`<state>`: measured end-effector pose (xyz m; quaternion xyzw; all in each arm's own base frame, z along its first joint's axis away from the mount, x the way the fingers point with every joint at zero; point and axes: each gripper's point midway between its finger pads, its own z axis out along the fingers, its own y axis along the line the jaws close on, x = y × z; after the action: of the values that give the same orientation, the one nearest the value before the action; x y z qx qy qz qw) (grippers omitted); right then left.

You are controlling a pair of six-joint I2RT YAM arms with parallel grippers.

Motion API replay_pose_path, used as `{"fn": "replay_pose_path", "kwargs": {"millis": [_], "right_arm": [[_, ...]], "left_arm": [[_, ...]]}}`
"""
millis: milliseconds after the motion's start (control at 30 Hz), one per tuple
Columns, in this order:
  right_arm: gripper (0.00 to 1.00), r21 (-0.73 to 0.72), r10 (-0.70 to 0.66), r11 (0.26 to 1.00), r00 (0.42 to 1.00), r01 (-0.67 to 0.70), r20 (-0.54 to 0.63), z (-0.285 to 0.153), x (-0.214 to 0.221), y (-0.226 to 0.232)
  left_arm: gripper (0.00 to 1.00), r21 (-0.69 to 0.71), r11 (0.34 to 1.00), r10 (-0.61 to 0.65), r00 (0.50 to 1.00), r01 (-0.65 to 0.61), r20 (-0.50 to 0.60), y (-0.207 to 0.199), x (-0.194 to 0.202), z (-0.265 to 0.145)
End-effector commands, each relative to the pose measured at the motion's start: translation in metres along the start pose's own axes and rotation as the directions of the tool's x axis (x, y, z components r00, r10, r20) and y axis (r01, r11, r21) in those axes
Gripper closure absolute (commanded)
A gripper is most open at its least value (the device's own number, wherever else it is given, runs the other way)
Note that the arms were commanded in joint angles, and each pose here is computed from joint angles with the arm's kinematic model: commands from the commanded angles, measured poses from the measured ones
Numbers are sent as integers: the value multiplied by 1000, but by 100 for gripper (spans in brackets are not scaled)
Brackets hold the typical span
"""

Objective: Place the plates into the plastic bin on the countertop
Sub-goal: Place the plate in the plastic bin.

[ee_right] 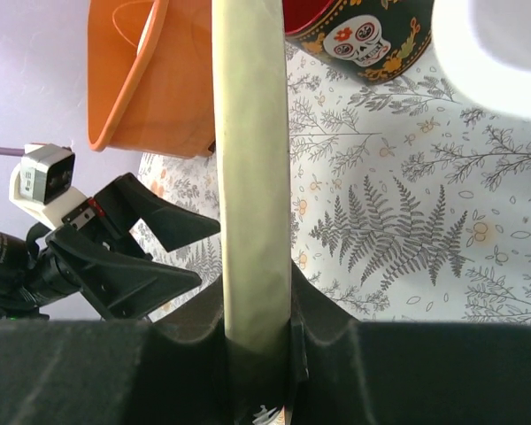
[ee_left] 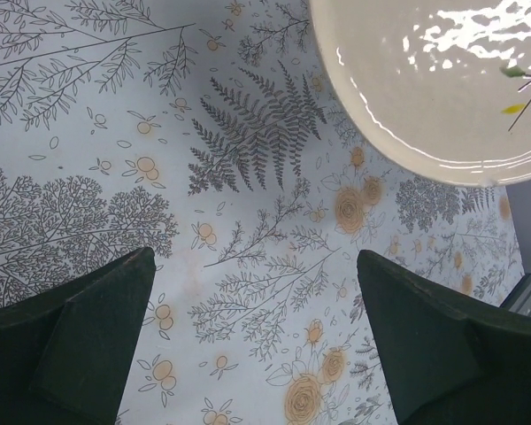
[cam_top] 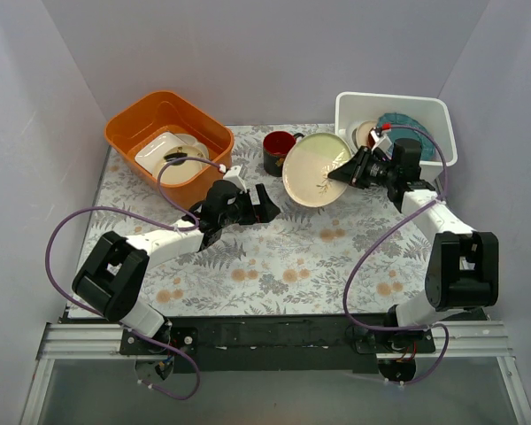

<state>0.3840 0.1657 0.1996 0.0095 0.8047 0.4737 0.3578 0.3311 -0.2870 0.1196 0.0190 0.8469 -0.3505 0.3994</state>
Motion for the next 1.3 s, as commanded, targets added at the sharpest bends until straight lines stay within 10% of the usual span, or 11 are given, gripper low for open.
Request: {"fn": "replay_pose_path", "kwargs": {"millis": [0,1267], "right_arm": [[99,-118,-112,985,988,124,102,-9,-56,43],[99,-48,46,998,897,-27,440,-77,-202,-37]], "left_arm": [[2,22,1000,10,1000,-11,25,-5,-9,-8],[2,38,999,-2,1000,3,-24,-4,4,-2]]}}
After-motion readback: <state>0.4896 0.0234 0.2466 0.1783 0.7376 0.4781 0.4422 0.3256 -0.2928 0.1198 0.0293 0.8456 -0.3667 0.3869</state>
